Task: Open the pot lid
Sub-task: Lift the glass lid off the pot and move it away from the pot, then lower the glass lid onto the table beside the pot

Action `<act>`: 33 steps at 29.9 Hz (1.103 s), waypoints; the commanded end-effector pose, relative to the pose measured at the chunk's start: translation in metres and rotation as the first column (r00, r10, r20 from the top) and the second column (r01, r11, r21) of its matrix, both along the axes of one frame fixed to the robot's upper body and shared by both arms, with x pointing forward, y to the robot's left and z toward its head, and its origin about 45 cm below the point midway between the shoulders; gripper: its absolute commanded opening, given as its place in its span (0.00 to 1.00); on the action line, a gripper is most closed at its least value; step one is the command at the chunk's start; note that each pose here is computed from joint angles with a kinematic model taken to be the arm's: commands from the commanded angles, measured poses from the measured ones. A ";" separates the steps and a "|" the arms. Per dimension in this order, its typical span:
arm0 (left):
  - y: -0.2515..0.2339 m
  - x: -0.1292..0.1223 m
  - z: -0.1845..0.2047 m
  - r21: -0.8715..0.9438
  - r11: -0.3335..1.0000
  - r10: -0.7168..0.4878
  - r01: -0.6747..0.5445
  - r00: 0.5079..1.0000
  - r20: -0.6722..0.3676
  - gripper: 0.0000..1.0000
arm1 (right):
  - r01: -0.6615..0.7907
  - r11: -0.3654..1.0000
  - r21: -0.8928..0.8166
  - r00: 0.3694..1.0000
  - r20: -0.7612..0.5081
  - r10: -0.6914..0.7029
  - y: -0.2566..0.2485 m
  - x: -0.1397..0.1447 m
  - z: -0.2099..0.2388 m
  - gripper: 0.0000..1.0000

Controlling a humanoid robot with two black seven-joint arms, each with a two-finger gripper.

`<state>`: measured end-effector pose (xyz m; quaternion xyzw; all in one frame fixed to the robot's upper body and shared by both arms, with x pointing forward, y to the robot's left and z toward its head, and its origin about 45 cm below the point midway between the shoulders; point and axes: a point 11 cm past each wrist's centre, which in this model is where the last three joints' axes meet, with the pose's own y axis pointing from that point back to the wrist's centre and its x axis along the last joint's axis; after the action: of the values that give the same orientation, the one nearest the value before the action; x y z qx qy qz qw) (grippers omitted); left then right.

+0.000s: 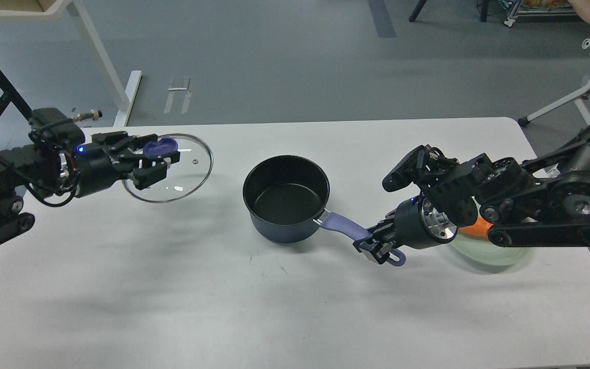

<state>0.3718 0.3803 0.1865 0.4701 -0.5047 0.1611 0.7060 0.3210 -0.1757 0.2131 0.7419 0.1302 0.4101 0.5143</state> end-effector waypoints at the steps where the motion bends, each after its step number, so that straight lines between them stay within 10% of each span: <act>1: 0.033 -0.018 -0.027 0.050 0.997 0.067 -0.067 0.998 -0.011 0.41 | 0.003 1.000 0.000 1.000 0.001 -0.003 0.000 0.001 0.000 0.23; 33: 0.041 -0.019 -0.057 0.107 0.990 0.093 -0.090 0.995 -0.026 0.44 | 0.008 1.000 -0.002 1.000 -0.009 -0.008 -0.003 -0.001 -0.004 0.23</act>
<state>0.3532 0.4196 0.1297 0.5303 -0.4800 0.1588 0.6806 0.3204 -0.1785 0.2104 0.7431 0.1289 0.4058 0.5163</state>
